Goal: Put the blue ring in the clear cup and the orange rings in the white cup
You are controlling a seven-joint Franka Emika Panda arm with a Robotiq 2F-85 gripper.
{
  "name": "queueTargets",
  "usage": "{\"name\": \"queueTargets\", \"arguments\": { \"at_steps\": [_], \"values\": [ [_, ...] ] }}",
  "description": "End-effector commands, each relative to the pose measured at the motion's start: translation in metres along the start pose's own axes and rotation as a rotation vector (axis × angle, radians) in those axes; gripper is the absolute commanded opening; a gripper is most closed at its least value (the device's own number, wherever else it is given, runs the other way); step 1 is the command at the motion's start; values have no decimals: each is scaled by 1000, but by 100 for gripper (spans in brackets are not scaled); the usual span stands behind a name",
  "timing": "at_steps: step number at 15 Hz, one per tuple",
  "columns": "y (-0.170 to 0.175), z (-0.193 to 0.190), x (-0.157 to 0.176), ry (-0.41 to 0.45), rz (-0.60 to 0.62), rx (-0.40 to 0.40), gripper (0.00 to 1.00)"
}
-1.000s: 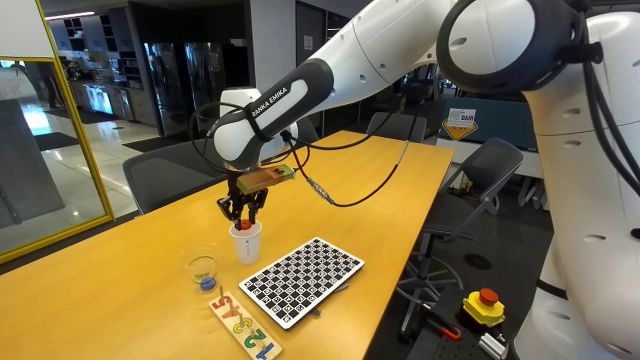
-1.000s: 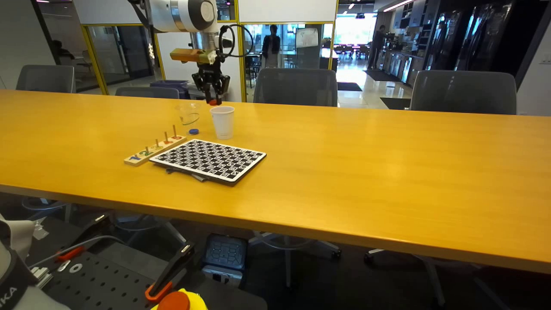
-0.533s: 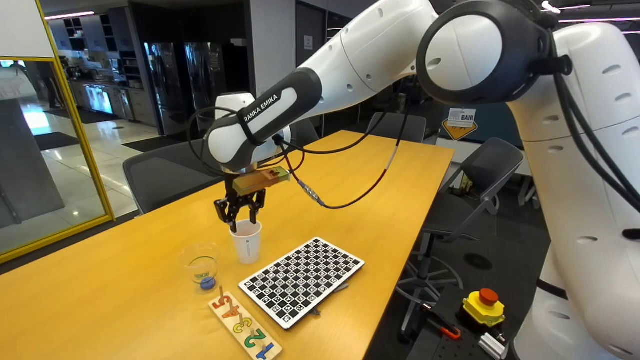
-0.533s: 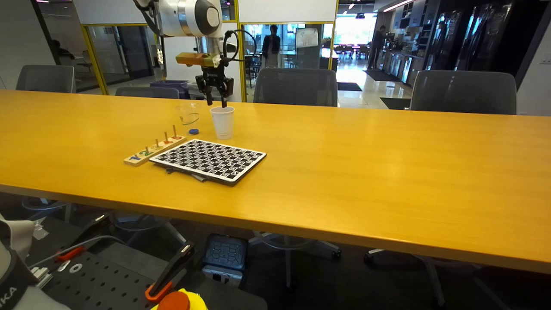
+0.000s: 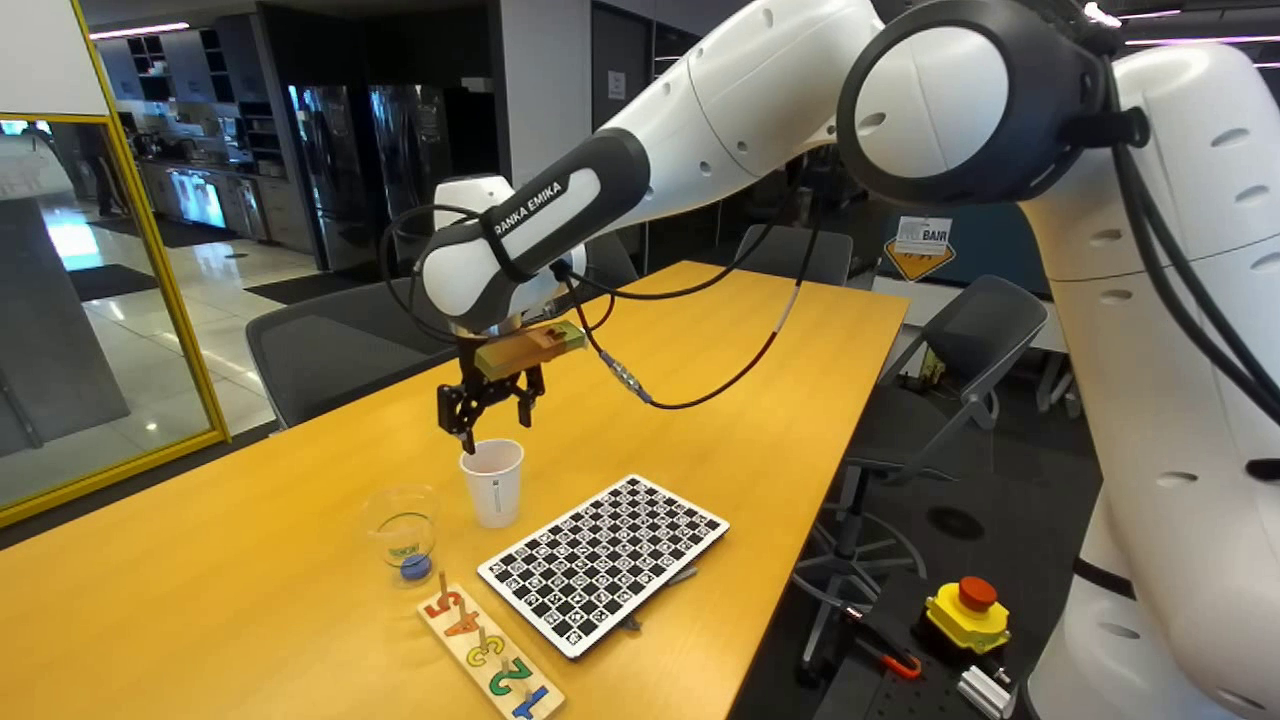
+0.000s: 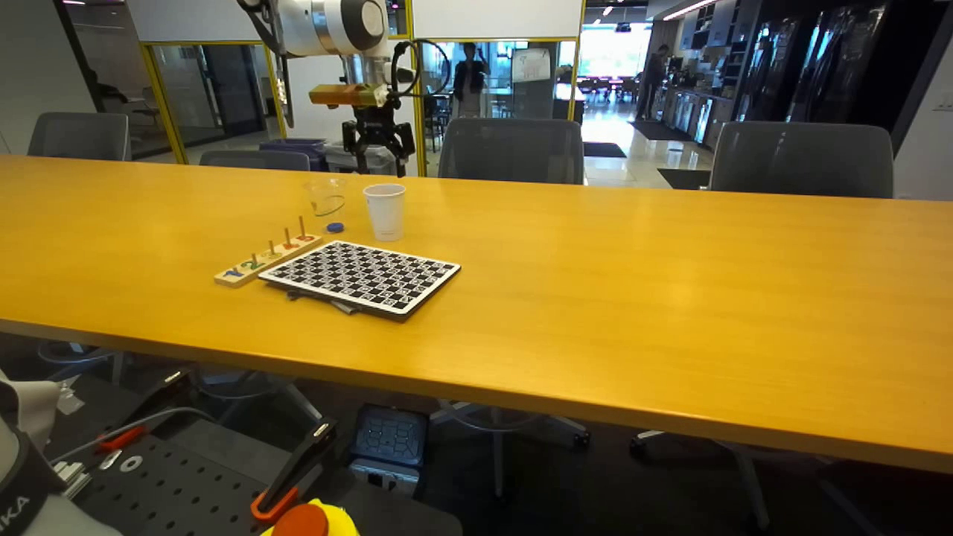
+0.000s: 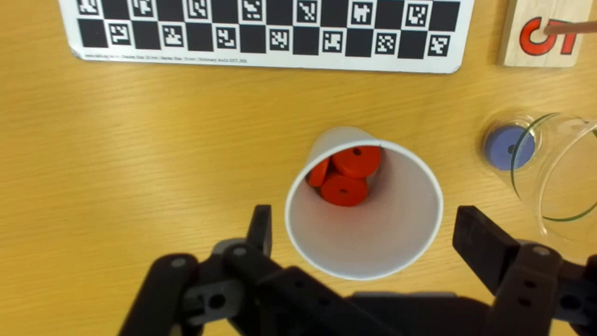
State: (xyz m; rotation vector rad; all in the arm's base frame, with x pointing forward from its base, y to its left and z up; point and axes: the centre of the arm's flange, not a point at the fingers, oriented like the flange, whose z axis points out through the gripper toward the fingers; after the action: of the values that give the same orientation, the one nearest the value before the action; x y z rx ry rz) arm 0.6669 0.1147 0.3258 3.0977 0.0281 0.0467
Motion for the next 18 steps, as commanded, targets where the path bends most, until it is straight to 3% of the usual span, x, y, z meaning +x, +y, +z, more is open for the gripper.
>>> {"name": "queueTargets", "arguments": {
  "at_steps": [1,8,11,18],
  "values": [
    [28,-48,-58,-26,-68,-58,100],
    [74,-101,-164,-102,-112,-51,100],
    [94,-120,-211,-96,-77,-47,100],
    [121,-138,-318,-24,-148,-49,100]
  ]
}}
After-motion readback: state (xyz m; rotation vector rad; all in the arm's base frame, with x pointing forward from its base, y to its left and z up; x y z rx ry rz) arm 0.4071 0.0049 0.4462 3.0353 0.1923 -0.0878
